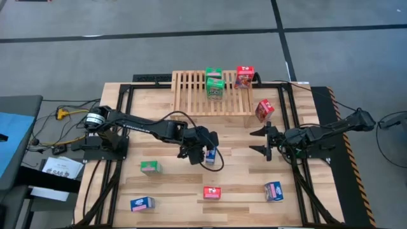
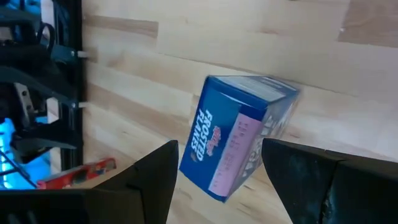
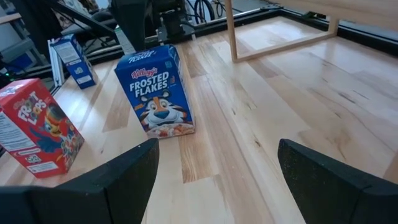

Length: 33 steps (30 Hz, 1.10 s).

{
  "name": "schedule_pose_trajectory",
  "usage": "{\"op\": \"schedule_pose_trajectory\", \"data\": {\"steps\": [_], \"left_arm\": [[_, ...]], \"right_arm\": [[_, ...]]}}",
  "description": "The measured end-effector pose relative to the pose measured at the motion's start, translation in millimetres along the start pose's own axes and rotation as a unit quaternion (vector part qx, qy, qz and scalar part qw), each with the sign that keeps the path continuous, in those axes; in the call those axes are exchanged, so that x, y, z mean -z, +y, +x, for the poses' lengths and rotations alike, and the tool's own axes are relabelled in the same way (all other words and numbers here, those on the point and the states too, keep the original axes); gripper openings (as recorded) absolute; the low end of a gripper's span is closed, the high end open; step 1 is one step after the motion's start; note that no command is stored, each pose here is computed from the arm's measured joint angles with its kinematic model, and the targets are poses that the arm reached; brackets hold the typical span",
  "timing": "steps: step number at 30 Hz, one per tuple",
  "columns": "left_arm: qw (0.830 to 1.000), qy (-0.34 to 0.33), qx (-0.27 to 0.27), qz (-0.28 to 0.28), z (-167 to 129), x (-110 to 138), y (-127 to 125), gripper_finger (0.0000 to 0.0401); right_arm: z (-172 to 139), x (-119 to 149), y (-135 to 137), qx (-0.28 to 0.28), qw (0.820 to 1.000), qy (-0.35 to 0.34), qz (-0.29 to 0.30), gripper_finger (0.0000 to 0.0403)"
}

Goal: Stack cereal on shelf
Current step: Put the top blue cereal box on the shelf

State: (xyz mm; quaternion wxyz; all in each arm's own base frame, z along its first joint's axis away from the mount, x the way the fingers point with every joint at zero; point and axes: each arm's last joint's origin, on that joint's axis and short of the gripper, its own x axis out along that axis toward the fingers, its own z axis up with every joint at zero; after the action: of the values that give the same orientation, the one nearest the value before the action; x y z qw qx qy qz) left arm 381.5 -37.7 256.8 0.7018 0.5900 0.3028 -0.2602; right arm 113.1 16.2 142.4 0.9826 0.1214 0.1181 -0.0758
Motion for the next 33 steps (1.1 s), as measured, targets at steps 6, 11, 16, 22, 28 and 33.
{"op": "schedule_pose_trajectory", "data": {"steps": [6,11,16,22,28,33], "left_arm": [[1.0,-0.016,0.004,-0.004,7.6,4.5,0.3,0.0222],[1.0,-0.014,0.021,0.0,18.8,8.2,-2.9,0.0222],[1.0,-0.013,0.022,0.001,26.1,8.2,-4.2,0.0222],[0.999,-0.01,0.032,-0.026,29.7,11.7,-5.7,0.0222],[0.997,0.002,0.058,-0.055,29.4,12.7,-11.1,0.0222],[0.996,0.005,0.062,-0.062,29.0,8.6,-12.7,0.0222]], "right_arm": [[0.1,0.1,0.0,0.001,1.0,0.001,0.0,0.0354],[0.0,0.1,0.0,0.0,1.0,0.0,0.002,0.0354],[0.1,0.1,0.0,0.001,1.0,0.001,0.001,0.0354],[0.0,0.1,0.0,0.0,1.0,0.0,0.001,0.0354],[0.0,0.1,0.0,0.0,1.0,0.0,0.001,0.0354],[0.0,0.1,0.0,0.0,1.0,0.0,0.001,0.0354]]}}
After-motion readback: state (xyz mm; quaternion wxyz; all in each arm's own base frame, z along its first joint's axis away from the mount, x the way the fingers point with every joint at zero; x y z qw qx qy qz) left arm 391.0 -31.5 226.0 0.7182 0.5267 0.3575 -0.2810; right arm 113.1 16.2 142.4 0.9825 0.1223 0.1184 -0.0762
